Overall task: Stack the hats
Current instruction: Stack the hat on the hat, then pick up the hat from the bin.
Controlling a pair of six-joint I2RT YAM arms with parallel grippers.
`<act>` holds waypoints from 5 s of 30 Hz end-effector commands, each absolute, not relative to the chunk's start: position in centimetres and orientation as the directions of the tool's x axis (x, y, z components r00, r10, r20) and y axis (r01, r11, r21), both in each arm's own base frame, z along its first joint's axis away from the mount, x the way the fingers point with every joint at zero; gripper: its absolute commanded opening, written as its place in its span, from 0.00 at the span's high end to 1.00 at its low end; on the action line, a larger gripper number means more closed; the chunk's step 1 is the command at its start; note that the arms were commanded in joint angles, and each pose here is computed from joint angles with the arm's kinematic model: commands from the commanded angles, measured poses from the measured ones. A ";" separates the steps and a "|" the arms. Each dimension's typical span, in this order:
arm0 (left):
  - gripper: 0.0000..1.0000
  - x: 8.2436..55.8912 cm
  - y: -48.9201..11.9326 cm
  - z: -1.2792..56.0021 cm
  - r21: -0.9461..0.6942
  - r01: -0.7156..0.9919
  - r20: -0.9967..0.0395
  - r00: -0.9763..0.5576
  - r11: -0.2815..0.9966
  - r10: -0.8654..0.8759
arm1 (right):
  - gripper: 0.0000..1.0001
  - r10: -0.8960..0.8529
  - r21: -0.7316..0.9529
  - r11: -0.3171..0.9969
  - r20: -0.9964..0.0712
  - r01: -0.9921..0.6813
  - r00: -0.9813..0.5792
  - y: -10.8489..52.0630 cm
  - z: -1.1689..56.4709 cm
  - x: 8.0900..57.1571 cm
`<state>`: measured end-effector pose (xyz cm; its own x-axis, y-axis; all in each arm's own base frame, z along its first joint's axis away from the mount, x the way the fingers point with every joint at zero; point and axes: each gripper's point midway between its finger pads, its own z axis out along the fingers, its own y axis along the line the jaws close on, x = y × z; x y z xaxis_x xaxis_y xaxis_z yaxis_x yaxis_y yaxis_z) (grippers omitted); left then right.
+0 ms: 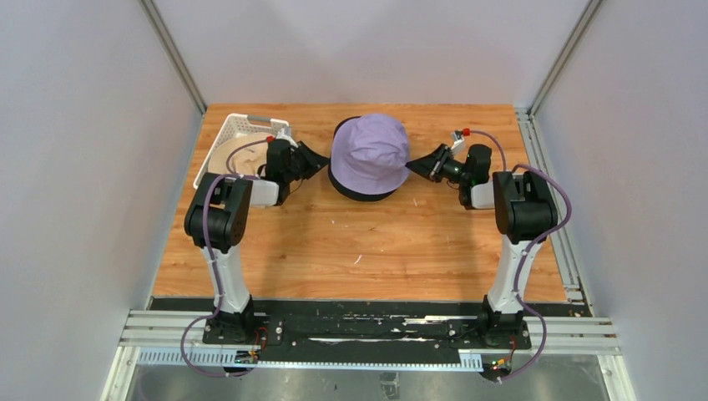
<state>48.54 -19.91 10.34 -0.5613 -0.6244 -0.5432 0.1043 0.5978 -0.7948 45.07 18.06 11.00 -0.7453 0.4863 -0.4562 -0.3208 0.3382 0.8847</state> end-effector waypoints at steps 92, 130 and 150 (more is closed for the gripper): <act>0.42 41.6 -0.2 13.8 0.302 -0.299 -0.763 -0.646 0.905 0.041 | 0.22 0.201 0.410 0.724 -0.895 -0.555 -0.399 18.4 30.4 36.0; 1.00 37.7 -3.8 45.2 -0.237 -0.072 -0.971 0.009 0.969 -0.237 | 0.23 0.211 0.420 0.720 -0.891 -0.552 -0.402 18.5 29.9 36.3; 1.00 35.8 -18.2 62.3 -0.477 0.785 -0.695 -0.063 0.395 -0.716 | 0.23 0.301 0.465 0.744 -0.875 -0.481 -0.379 13.8 30.2 36.7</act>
<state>37.89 -16.66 57.08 -0.0717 -0.6606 -0.7473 0.6238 0.5549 -0.5504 36.94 14.52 29.34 -0.4031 0.2695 -0.8746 -0.4685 0.7602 0.4501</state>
